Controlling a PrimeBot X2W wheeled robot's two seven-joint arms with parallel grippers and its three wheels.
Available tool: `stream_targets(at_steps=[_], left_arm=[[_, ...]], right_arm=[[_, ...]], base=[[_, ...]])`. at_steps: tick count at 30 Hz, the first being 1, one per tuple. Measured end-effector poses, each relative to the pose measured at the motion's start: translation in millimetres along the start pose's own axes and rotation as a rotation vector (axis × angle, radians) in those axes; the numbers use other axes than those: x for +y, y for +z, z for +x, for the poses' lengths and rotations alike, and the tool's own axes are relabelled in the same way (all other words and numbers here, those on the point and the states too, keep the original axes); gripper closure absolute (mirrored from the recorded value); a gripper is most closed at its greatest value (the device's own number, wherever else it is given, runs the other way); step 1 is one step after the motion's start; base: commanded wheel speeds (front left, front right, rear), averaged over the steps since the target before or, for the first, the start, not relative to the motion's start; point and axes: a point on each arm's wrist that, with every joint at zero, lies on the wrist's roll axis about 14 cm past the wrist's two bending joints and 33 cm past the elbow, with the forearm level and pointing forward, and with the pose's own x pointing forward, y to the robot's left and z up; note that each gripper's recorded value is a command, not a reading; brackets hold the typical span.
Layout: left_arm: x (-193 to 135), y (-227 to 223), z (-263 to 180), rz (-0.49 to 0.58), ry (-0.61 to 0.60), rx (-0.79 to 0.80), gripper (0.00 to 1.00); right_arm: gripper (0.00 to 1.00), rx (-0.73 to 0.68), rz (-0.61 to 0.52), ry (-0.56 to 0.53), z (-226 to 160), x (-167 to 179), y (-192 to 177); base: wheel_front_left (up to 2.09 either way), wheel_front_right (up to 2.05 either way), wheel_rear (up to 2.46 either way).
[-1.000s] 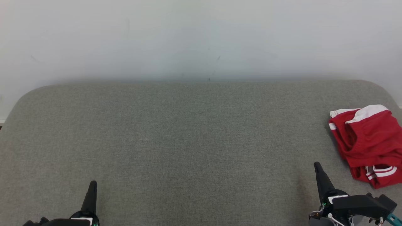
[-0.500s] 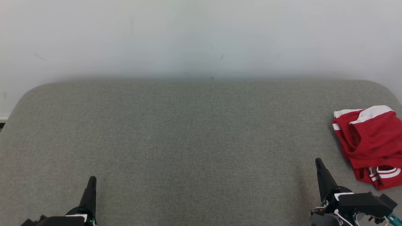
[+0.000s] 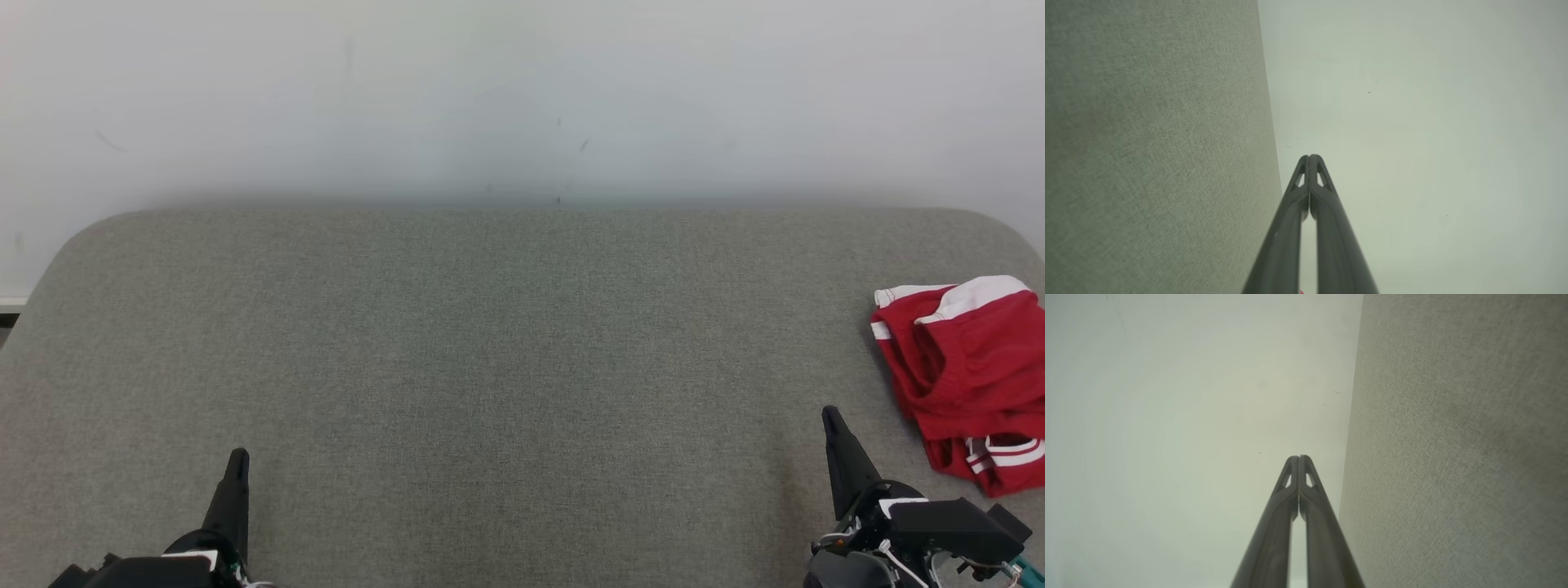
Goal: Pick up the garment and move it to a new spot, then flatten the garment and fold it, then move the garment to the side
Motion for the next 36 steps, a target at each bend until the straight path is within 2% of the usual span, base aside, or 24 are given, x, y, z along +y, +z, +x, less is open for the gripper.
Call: stream_targets(at_steps=[36], left_arm=[[-0.4, 0.0, 0.1, 0.0, -0.001, 0.0, 1.0]], right_arm=[[1.0, 0.0, 0.0, 0.0, 0.0, 0.0, 0.1]], base=[[0.0, 0.0, 0.0]])
